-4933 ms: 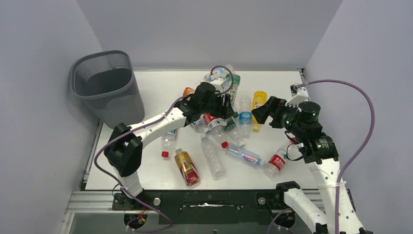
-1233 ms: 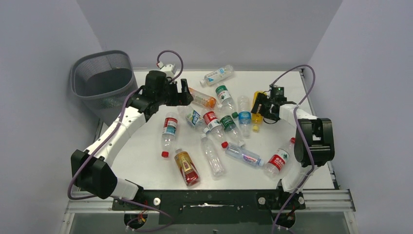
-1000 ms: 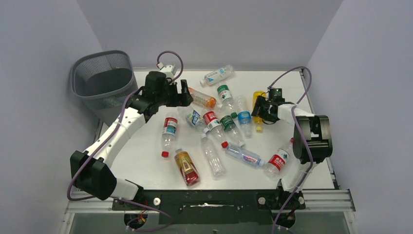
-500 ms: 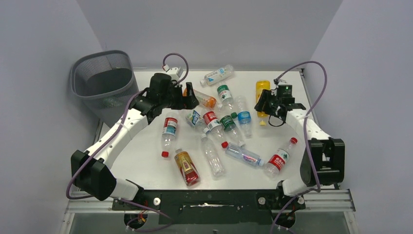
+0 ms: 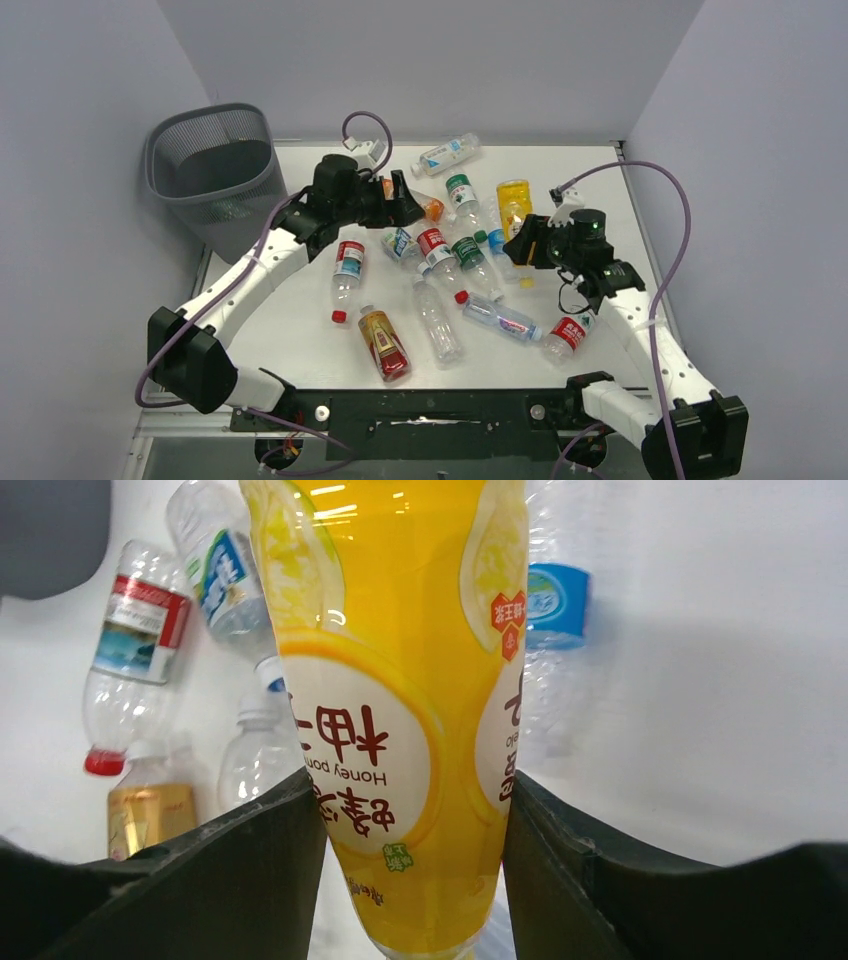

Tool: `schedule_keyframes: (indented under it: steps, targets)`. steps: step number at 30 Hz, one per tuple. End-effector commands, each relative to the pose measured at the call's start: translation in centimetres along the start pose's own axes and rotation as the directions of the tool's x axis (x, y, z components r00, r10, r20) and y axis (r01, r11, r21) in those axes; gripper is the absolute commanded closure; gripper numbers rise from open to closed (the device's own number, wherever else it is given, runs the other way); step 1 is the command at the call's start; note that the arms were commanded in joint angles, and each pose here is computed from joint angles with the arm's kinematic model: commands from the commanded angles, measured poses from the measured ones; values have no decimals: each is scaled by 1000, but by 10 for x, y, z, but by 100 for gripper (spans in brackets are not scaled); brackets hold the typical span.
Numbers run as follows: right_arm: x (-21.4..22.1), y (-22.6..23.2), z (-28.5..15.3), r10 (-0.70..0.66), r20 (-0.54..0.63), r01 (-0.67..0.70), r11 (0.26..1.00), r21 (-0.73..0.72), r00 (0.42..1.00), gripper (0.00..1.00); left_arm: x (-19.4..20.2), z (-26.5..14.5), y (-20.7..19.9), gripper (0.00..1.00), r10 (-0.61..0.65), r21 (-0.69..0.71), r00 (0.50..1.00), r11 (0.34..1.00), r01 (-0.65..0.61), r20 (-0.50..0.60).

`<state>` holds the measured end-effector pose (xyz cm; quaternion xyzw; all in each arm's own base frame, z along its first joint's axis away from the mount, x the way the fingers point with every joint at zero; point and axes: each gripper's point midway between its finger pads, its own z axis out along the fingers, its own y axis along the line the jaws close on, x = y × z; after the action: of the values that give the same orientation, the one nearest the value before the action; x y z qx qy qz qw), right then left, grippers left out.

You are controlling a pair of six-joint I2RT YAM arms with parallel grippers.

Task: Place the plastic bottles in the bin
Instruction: Pick up the plastic bottle at the center of the board.

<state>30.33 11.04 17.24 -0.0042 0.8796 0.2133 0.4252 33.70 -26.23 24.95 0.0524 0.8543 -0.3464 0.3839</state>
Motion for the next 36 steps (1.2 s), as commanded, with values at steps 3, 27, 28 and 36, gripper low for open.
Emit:
schedule_keyframes:
  steps: [3, 27, 28, 36]
  targets:
    - [4, 35, -26, -18, 75, 30, 987, -161, 997, 43, -8, -4, -51, 15, -36, 167, 996, 986, 21, 85]
    - [10, 52, -36, -23, 73, 41, 966, -257, 997, 43, 18, 17, -97, 15, -99, 346, 992, 936, 65, 82]
    - [10, 54, -36, -22, 71, 40, 962, -270, 997, 43, 19, 18, -97, 15, -101, 347, 991, 936, 67, 82]
    - [11, 66, -37, -10, 56, 28, 944, -329, 998, 43, 24, 24, -97, 15, -126, 373, 988, 924, 83, 92]
